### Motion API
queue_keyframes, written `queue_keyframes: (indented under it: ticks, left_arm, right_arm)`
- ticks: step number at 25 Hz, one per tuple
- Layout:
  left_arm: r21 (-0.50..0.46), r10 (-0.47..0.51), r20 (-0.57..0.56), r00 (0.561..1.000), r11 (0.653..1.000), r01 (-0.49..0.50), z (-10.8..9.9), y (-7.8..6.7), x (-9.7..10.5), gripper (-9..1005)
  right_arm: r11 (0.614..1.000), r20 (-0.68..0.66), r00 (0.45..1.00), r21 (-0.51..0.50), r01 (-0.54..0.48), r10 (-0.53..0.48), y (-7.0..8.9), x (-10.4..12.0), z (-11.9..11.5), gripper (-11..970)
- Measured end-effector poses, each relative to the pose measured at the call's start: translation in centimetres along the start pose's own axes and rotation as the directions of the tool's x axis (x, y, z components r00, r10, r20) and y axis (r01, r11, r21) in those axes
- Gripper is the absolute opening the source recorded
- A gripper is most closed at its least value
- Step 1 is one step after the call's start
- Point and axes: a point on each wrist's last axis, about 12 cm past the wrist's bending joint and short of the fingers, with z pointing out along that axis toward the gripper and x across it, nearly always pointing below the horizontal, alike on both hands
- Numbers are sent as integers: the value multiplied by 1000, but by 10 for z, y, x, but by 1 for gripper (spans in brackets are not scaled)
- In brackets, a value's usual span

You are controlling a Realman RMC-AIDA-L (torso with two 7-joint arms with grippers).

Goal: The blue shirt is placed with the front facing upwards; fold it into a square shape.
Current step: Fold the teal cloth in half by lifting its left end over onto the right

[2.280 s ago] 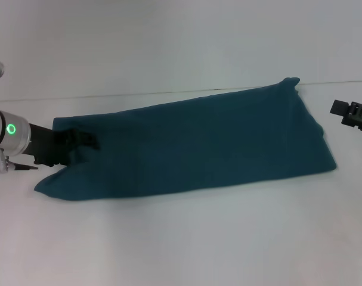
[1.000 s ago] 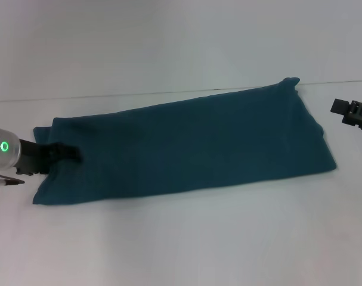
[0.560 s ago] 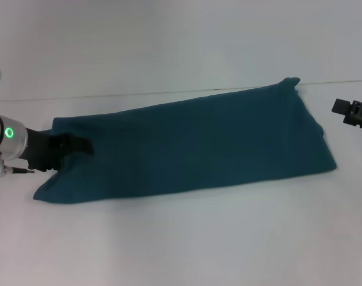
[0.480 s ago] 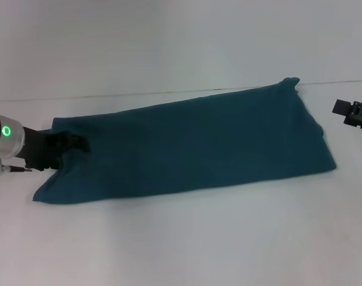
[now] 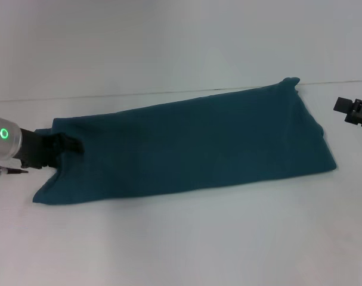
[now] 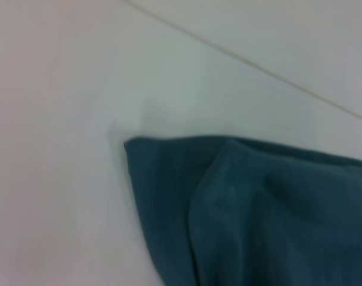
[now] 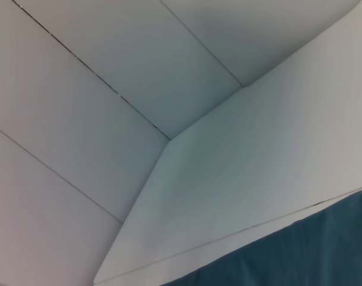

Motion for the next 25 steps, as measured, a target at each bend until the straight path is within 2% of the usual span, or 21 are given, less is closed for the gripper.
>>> queue_keyframes:
  ticks: [2, 7, 11, 15, 17, 25]
  left_arm:
    - [-4, 43, 19, 999, 999, -43, -3, 0, -2, 713]
    - [-30, 232, 29, 972, 973, -231, -10, 0, -5, 701]
    - [-71, 279, 26, 960, 958, -277, -14, 4, -8, 724]
    - [-71, 266, 31, 964, 962, -263, -18, 5, -11, 770]
    - [-66, 246, 26, 969, 967, -244, -18, 4, -10, 891]
    - [-25, 29, 12, 1000, 999, -29, -18, 10, -5, 887]
  right_arm:
    - [1000, 0, 1000, -1, 1, -1, 0, 0, 1, 915]
    - [1000, 1, 1000, 0, 12, -12, 1, -2, 2, 915]
    - [1000, 1, 1000, -1, 20, -20, 1, -3, 2, 915]
    - [1000, 3, 1000, -3, 24, -24, 2, -4, 3, 915]
    - [1000, 4, 1000, -6, 26, -26, 2, -5, 5, 915]
    - [999, 2, 999, -17, 32, -32, 5, -9, 8, 915]
